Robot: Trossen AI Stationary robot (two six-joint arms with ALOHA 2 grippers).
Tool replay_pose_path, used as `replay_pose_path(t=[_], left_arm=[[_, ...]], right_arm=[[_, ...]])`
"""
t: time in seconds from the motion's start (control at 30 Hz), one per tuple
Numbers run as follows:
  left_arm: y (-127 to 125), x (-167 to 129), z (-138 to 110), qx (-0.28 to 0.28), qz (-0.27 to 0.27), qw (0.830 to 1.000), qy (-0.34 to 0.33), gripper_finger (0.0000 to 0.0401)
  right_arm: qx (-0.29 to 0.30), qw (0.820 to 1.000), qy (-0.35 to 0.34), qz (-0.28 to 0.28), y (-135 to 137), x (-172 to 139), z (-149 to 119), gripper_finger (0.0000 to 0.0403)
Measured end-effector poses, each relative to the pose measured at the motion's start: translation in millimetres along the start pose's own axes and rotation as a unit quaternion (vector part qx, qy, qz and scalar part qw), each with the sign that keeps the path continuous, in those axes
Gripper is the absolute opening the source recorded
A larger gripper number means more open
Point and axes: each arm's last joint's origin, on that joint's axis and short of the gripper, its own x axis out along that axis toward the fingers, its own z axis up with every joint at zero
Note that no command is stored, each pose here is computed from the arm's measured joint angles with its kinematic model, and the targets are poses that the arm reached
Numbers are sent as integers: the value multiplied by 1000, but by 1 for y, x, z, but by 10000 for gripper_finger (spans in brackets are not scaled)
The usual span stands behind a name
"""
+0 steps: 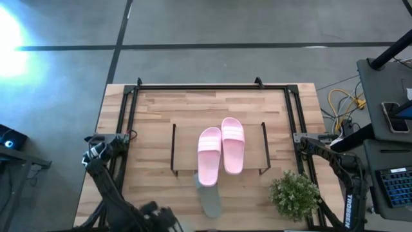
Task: Pick and place slides into the shelf
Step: Put the gray slide under the shelf
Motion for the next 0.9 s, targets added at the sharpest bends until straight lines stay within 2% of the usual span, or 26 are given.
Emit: replay_pose_path(t=[0.07,0.13,0.27,0.4,0.53,0.73,0.9], left_arm=[[-17,-2,10,20,-64,997,-49,1],[-29,4,24,34,-87,992,-80,0],[-38,35,50,75,-50,991,-96,0],[-47,55,71,107,-66,985,-116,0],[-43,60,84,116,-53,982,-138,0],[-37,60,113,137,-13,966,-220,0],[-31,78,137,172,7,956,-239,0]], right_arm=[[0,1000,5,0,2,-2,0,208],[1,1000,8,2,4,-4,0,208],[6,1000,9,4,5,-6,0,208],[26,1000,9,4,6,-6,0,208],[39,999,13,5,5,-7,-3,208],[49,999,13,4,4,-8,-4,208],[41,999,4,-9,1,-8,-2,208]])
